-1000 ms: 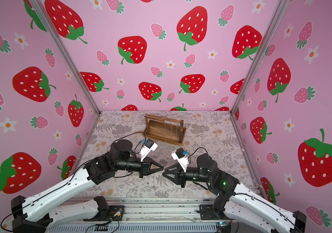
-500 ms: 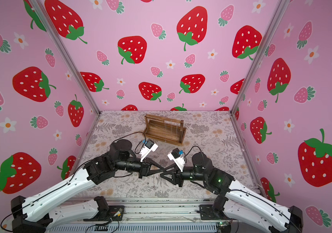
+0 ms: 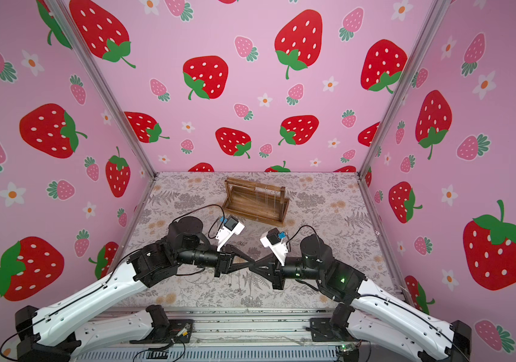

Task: Take the necklace off the jewelry display stand
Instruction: Place the necklace at the center of the board.

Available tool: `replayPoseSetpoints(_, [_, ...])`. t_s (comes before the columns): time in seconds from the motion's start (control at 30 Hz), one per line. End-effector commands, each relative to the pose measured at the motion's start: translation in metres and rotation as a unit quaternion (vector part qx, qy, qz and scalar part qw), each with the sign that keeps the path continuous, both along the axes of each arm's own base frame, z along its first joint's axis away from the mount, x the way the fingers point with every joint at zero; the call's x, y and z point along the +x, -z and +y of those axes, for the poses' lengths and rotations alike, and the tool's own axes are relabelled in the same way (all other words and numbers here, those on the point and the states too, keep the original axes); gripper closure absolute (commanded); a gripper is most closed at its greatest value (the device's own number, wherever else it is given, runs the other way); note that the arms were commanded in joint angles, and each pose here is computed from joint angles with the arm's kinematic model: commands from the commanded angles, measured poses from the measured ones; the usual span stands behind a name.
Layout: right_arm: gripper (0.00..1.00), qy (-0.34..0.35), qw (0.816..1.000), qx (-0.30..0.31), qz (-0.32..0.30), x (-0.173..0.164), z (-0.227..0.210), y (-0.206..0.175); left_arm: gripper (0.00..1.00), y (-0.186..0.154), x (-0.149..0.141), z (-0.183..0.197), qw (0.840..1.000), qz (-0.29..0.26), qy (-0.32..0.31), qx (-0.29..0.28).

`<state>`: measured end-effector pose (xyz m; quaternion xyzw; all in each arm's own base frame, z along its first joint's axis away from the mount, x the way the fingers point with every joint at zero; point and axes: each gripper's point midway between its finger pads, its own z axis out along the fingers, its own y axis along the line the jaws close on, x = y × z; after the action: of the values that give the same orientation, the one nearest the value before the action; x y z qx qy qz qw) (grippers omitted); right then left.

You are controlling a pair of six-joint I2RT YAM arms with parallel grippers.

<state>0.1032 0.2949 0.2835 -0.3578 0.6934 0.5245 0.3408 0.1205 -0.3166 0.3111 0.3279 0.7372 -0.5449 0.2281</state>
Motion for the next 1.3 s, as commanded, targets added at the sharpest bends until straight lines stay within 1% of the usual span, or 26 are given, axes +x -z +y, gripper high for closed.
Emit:
replayPoseSetpoints(0.0, [1.00,-0.001,1.000,0.017,-0.010,-0.002,-0.001,-0.010,1.00,-0.013,-0.002,0.002,1.000,-0.017,0.002,-0.016])
replayPoseSetpoints(0.03, [1.00,-0.001,1.000,0.015,-0.006,-0.002,-0.001,-0.008,0.99,-0.013,-0.001,0.003,1.000,-0.020,-0.002,-0.014])
replayPoseSetpoints(0.1, [1.00,-0.001,1.000,0.014,-0.002,-0.003,-0.001,-0.005,0.85,-0.013,0.002,0.006,0.999,-0.029,-0.014,-0.006])
replayPoseSetpoints(0.17, [1.00,0.001,1.000,0.013,0.002,-0.003,-0.001,-0.003,0.67,-0.010,0.008,0.012,0.998,-0.040,-0.037,0.008])
replayPoseSetpoints(0.2, [1.00,0.001,1.000,0.012,0.005,-0.003,-0.001,-0.001,0.59,-0.009,0.011,0.015,0.997,-0.050,-0.051,0.014])
replayPoseSetpoints(0.23, [1.00,0.005,1.000,0.009,0.009,-0.002,-0.001,0.000,0.56,-0.008,0.015,0.019,0.996,-0.059,-0.065,0.021])
replayPoseSetpoints(0.33, [1.00,0.010,1.000,-0.004,0.015,0.000,-0.001,0.006,0.48,-0.006,0.028,0.035,0.988,-0.090,-0.115,0.051])
replayPoseSetpoints(0.5, [1.00,0.042,0.998,-0.034,0.042,0.010,-0.001,0.026,0.48,-0.016,0.038,0.072,0.968,-0.142,-0.189,0.081])
replayPoseSetpoints(0.57, [1.00,0.054,0.996,-0.050,0.057,0.014,0.000,0.039,0.47,-0.017,0.040,0.091,0.957,-0.159,-0.224,0.089])
replayPoseSetpoints(0.63, [1.00,0.062,0.994,-0.062,0.069,0.017,0.001,0.051,0.46,-0.017,0.038,0.106,0.950,-0.169,-0.246,0.087])
replayPoseSetpoints(0.7, [1.00,0.063,0.992,-0.071,0.078,0.018,0.003,0.061,0.42,-0.015,0.033,0.117,0.947,-0.176,-0.258,0.074])
replayPoseSetpoints(0.73, [1.00,0.063,0.992,-0.075,0.083,0.018,0.004,0.066,0.38,-0.014,0.029,0.122,0.946,-0.178,-0.262,0.063])
replayPoseSetpoints(0.8, [1.00,0.061,0.991,-0.074,0.091,0.018,0.006,0.072,0.24,-0.011,0.025,0.132,0.944,-0.178,-0.274,0.049])
replayPoseSetpoints(0.83, [1.00,0.060,0.991,-0.074,0.095,0.018,0.008,0.075,0.14,-0.009,0.023,0.136,0.942,-0.178,-0.281,0.045])
replayPoseSetpoints(0.87, [1.00,0.060,0.991,-0.074,0.098,0.018,0.009,0.076,0.00,-0.009,0.021,0.141,0.941,-0.179,-0.285,0.041])
replayPoseSetpoints(0.9, [1.00,0.058,0.991,-0.072,0.098,0.018,0.010,0.076,0.00,-0.007,0.019,0.144,0.940,-0.180,-0.287,0.038])
replayPoseSetpoints(0.93, [1.00,0.058,0.989,-0.084,0.106,0.019,0.013,0.085,0.01,-0.007,0.018,0.147,0.939,-0.182,-0.289,0.035])
replayPoseSetpoints(1.03, [1.00,0.056,0.988,-0.093,0.113,0.020,0.017,0.093,0.01,-0.005,0.013,0.151,0.939,-0.186,-0.288,0.023])
replayPoseSetpoints(1.27, [1.00,0.081,0.982,-0.113,0.124,0.025,0.012,0.108,0.00,-0.005,0.006,0.147,0.945,-0.180,-0.273,0.006])
